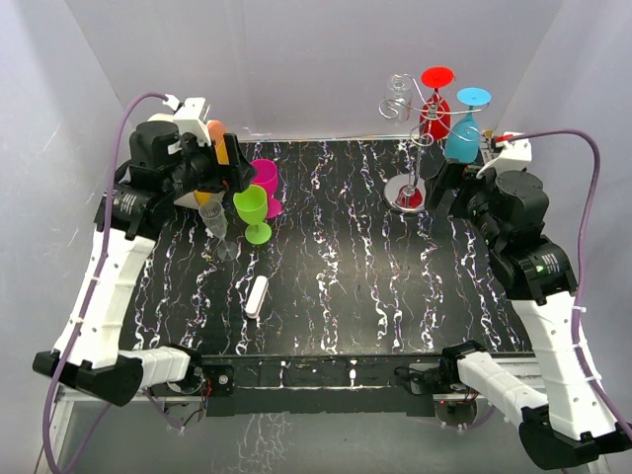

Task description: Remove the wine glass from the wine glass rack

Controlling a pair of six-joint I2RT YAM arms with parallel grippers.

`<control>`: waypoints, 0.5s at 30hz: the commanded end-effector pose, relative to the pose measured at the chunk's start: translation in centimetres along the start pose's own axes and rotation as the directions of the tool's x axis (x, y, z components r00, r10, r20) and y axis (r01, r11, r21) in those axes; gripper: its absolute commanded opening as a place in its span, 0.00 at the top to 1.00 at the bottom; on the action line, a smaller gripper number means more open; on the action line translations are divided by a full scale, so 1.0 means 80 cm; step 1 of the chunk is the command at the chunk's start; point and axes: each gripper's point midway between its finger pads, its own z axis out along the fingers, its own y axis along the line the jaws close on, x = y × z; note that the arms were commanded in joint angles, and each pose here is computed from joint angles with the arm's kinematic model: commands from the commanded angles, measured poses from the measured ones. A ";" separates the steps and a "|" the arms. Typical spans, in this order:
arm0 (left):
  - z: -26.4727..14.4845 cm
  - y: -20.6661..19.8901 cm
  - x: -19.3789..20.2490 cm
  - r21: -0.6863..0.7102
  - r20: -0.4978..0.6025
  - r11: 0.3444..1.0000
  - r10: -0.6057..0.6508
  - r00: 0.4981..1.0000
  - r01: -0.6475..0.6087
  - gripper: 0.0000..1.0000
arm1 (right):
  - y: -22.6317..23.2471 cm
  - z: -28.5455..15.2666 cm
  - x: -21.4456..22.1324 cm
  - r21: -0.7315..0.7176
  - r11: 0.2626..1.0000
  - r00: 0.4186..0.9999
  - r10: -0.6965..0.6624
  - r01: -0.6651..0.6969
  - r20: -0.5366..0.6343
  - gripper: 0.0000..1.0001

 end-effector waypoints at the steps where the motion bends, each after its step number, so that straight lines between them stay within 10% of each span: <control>1: -0.018 -0.053 -0.069 0.215 0.279 0.974 0.011 0.960 -0.074 0.11 | -0.005 -0.012 -0.059 0.046 0.999 0.993 -0.004 -0.001 0.114 0.02; 15: 0.007 -0.090 -0.052 0.281 0.445 0.910 0.158 0.882 -0.304 0.03 | -0.037 0.013 -0.124 0.258 0.966 0.979 -0.032 -0.021 0.201 0.02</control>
